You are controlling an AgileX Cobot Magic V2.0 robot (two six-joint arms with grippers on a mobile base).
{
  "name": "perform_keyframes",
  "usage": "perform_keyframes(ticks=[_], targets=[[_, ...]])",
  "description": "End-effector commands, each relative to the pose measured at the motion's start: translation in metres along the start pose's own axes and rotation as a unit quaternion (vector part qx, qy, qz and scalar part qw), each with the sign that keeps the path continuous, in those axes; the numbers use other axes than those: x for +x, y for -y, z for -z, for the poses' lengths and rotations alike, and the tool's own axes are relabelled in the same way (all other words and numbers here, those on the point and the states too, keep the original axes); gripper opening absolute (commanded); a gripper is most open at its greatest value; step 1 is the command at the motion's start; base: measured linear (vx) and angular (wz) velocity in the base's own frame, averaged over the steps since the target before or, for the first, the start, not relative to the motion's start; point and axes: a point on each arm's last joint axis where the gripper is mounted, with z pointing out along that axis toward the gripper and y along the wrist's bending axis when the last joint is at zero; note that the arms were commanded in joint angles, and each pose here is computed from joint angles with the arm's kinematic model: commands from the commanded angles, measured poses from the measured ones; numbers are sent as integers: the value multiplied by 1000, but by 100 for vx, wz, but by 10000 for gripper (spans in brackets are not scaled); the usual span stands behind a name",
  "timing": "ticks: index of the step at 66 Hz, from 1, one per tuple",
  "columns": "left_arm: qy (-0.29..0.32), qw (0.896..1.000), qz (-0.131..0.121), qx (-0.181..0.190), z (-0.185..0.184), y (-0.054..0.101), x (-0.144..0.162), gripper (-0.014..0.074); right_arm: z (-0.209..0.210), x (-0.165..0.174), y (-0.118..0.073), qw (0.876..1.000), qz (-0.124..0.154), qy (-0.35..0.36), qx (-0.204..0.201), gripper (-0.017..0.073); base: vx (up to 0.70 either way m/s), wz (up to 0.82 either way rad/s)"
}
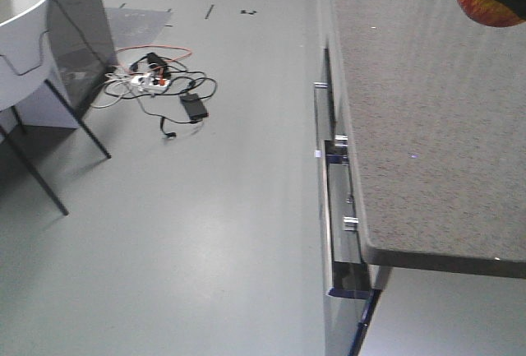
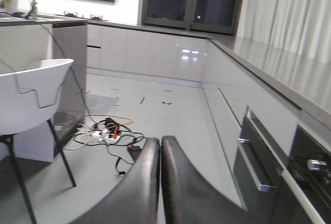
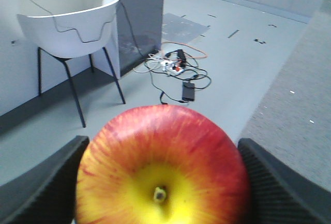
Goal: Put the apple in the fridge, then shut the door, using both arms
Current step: 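Drive the base away from the counter holding the apple in the right gripper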
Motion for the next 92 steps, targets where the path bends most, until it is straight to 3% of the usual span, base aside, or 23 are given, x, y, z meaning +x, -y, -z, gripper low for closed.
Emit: perform_keyframes(ticks=[1,92], targets=[[53,999,8,7,2,2,-14,-7,13,-16,-3,998,2,54,14,108,-1,34],[53,999,8,7,2,2,-14,-7,13,-16,-3,998,2,54,14,109,0,44]])
